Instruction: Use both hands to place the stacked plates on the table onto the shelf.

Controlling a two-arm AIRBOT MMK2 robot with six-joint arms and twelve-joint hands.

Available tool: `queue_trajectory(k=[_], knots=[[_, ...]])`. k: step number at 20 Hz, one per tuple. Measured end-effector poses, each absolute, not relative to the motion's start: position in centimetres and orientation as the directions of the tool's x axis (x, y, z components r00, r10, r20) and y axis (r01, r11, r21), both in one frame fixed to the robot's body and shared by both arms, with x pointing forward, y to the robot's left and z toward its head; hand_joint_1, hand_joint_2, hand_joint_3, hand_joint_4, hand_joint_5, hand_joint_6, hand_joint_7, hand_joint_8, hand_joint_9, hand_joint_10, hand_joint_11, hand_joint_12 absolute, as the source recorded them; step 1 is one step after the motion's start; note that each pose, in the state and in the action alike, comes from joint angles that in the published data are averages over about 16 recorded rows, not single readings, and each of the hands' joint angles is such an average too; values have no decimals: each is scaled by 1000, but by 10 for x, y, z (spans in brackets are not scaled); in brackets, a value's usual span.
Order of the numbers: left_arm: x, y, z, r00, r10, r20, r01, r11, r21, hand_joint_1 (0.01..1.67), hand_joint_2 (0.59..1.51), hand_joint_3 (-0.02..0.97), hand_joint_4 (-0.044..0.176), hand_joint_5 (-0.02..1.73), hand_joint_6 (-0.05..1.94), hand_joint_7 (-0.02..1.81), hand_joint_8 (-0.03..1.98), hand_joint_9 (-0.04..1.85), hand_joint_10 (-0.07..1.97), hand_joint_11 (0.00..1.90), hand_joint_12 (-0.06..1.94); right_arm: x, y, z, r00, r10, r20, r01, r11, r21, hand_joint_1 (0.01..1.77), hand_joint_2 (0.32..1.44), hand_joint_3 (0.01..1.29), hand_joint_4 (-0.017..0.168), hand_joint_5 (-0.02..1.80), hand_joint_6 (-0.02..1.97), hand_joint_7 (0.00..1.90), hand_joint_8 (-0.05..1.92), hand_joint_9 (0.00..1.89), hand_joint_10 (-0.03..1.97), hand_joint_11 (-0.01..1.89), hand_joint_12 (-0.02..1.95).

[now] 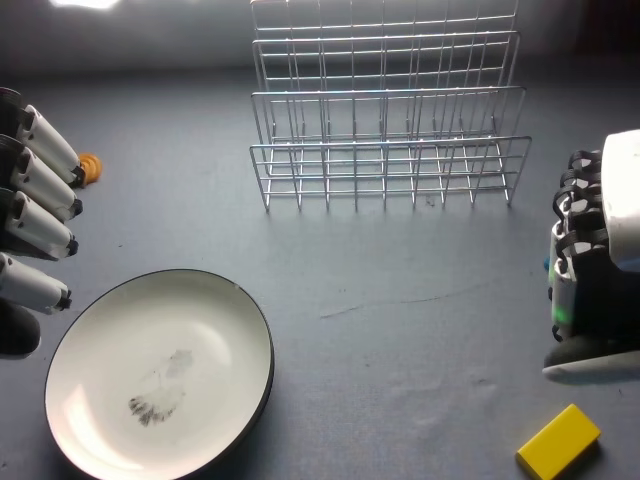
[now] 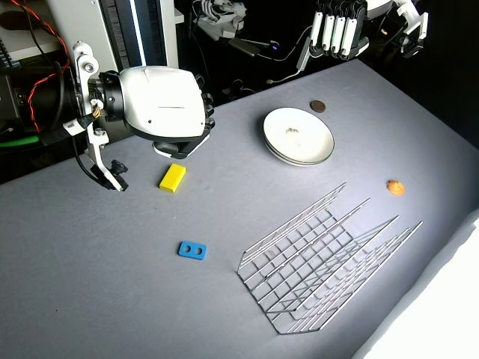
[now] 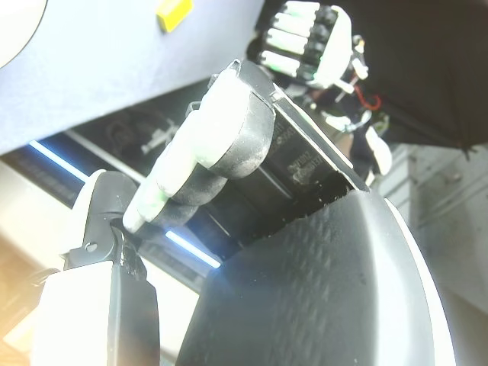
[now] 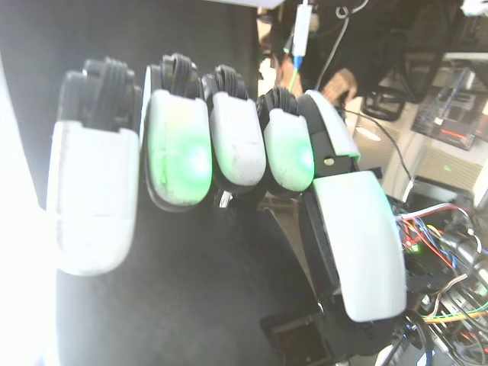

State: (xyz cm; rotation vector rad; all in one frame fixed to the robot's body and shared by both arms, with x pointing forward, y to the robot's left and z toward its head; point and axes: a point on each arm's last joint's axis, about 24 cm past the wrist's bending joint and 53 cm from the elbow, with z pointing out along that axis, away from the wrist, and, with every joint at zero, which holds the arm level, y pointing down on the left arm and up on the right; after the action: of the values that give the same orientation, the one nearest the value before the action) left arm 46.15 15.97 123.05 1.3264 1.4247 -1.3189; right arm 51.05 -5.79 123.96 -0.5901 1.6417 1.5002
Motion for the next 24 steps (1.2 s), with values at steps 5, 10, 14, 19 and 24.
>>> queue_trajectory(k=[5,10,14,19,24], knots=[[463,161,1229,-156,188,-970,982,-74,-172,190,1151,14,28,528,530,553,521,546,506,486,610,510,-57,1241,-552,181,-814,-795,180,580,153,1252,43,31,561,634,549,591,573,618,737,588],[464,162,1229,-151,188,-971,983,-72,-166,87,1139,11,7,383,232,391,225,371,218,291,346,509,-56,1242,-548,182,-816,-799,177,575,270,1206,37,10,299,324,288,290,297,302,403,276],[465,164,1228,-147,191,-971,984,-70,-163,21,1141,-1,2,298,2,293,-3,250,5,147,156,508,-55,1244,-536,182,-824,-809,171,563,527,1171,14,4,52,35,37,13,30,12,78,9],[464,165,1224,-159,208,-965,982,-66,-176,23,1141,0,0,278,-1,272,-9,229,5,127,152,504,-53,1248,-511,182,-840,-829,155,538,906,1118,14,1,28,32,17,24,18,7,25,-3],[462,169,1212,-181,258,-949,977,-60,-203,23,1142,2,0,263,-1,258,1,217,5,115,141,500,-51,1250,-486,180,-855,-849,138,511,1210,1084,15,0,19,31,10,26,22,5,20,-9]])
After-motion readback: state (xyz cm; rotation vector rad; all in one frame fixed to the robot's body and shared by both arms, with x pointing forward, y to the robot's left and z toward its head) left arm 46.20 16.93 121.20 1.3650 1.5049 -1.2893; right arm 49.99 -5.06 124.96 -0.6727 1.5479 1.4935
